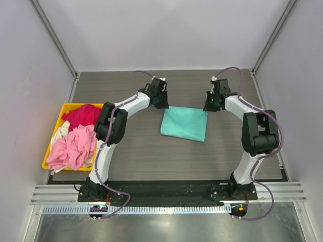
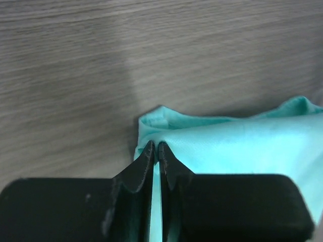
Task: Fold and stack the t-shirts
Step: Fold the tshirt
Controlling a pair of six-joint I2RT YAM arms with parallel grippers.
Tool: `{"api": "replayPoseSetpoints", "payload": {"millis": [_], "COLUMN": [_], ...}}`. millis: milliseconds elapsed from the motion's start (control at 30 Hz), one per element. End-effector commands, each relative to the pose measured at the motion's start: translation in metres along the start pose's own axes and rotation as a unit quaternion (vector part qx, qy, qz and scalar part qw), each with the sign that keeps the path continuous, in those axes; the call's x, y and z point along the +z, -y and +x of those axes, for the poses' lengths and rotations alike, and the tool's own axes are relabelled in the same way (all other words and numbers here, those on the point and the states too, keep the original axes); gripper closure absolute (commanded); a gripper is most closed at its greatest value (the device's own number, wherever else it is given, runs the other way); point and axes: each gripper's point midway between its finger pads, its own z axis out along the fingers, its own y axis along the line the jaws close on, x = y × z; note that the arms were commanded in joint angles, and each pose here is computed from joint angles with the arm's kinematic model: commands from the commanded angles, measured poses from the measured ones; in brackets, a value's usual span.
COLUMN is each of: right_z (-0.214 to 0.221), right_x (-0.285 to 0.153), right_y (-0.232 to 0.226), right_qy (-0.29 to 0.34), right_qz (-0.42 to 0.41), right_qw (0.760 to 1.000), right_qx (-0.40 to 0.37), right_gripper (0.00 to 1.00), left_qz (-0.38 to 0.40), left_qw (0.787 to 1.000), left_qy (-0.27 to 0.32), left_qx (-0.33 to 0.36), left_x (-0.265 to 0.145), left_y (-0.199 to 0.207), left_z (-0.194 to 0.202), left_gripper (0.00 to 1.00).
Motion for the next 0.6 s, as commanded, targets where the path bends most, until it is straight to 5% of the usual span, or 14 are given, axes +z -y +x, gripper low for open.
{"api": "replayPoseSetpoints", "payload": {"millis": [0,200,300,433,567], "right_z": [-0.024,-0.042,-0.044,-0.045,-0.039], "right_x": [0.011,0.001,-0.007,-0.023,-0.037], "right_y": [0.012,0.018,0.017,0.014,-0.002], "right_qy": [0.052,0.088,0.091,0.085,0.074], "right_qz": [0.03,0.056,0.059,0.055,0.012], "right_qw": [0.998,0.994,0.993,0.993,0.996], "right_qx": [0.011,0.037,0.044,0.061,0.057], "right_gripper": [0.99,0.9,0.89,0.62,0.48], "left_qz": [0.025,0.062,0.049,0.029,0.036], "left_qw": [0.999,0.994,0.994,0.996,0.998], "left_qy": [0.047,0.086,0.09,0.083,0.046], "left_qx": [0.003,0.012,0.02,0.024,0.029], "left_x": [0.004,-0.024,-0.053,-0.098,-0.118], "left_y": [0.014,0.04,0.041,0.035,0.035], "left_z": [-0.038,-0.079,-0.087,-0.075,-0.032], "left_gripper": [0.9,0.6,0.56,0.54,0.54]}}
